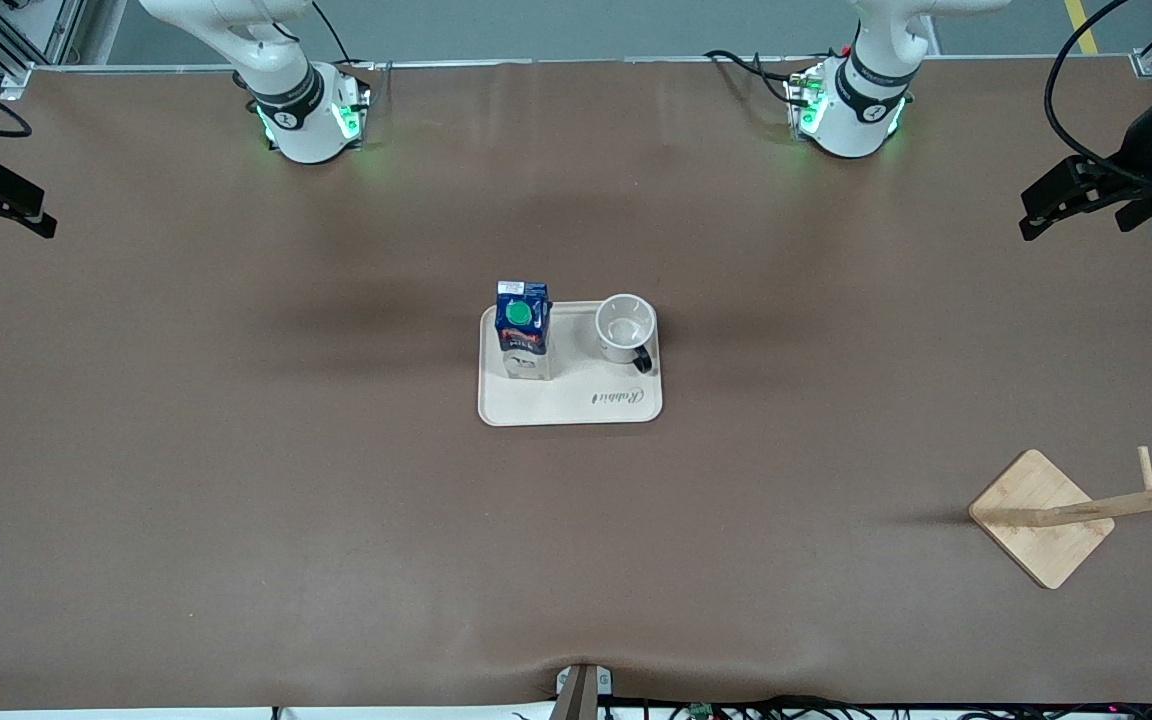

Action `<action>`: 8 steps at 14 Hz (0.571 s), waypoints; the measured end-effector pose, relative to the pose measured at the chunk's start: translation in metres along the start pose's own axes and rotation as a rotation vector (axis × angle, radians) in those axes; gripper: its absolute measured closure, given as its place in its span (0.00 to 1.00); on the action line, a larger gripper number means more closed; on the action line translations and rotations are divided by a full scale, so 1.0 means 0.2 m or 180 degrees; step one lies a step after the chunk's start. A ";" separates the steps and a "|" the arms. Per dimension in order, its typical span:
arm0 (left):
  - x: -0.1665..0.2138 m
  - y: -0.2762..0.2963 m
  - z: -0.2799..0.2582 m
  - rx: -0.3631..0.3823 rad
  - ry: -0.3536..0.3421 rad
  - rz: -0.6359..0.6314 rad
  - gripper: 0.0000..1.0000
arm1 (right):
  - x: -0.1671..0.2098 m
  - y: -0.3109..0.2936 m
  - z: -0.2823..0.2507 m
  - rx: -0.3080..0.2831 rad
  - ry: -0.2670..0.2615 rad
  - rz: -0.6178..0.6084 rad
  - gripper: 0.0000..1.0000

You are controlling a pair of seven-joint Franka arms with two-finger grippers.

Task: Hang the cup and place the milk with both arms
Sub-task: 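Move the left gripper out from rest toward the tray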

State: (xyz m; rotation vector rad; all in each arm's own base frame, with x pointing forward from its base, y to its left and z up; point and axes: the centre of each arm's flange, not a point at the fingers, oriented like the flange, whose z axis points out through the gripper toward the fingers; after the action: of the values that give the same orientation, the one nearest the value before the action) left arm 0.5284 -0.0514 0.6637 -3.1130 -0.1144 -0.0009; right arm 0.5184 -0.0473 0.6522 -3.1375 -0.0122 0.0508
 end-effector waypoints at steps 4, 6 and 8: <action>0.00 0.00 0.00 0.0001 -0.0005 -0.0004 0.00 | 0.00 0.00 0.00 0.0001 0.0000 0.0000 0.00; 0.02 0.00 0.03 0.0005 -0.0030 0.0000 0.00 | 0.00 0.00 0.00 0.0002 -0.0002 0.0000 0.00; 0.04 0.03 0.08 0.0014 -0.0089 0.0022 0.00 | 0.00 0.00 0.00 0.0002 -0.0002 0.0000 0.00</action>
State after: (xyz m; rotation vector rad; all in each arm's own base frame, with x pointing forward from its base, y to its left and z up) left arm 0.5369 -0.0557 0.6485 -3.1097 -0.1042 0.0429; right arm 0.5185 -0.0473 0.6520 -3.1369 -0.0121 0.0519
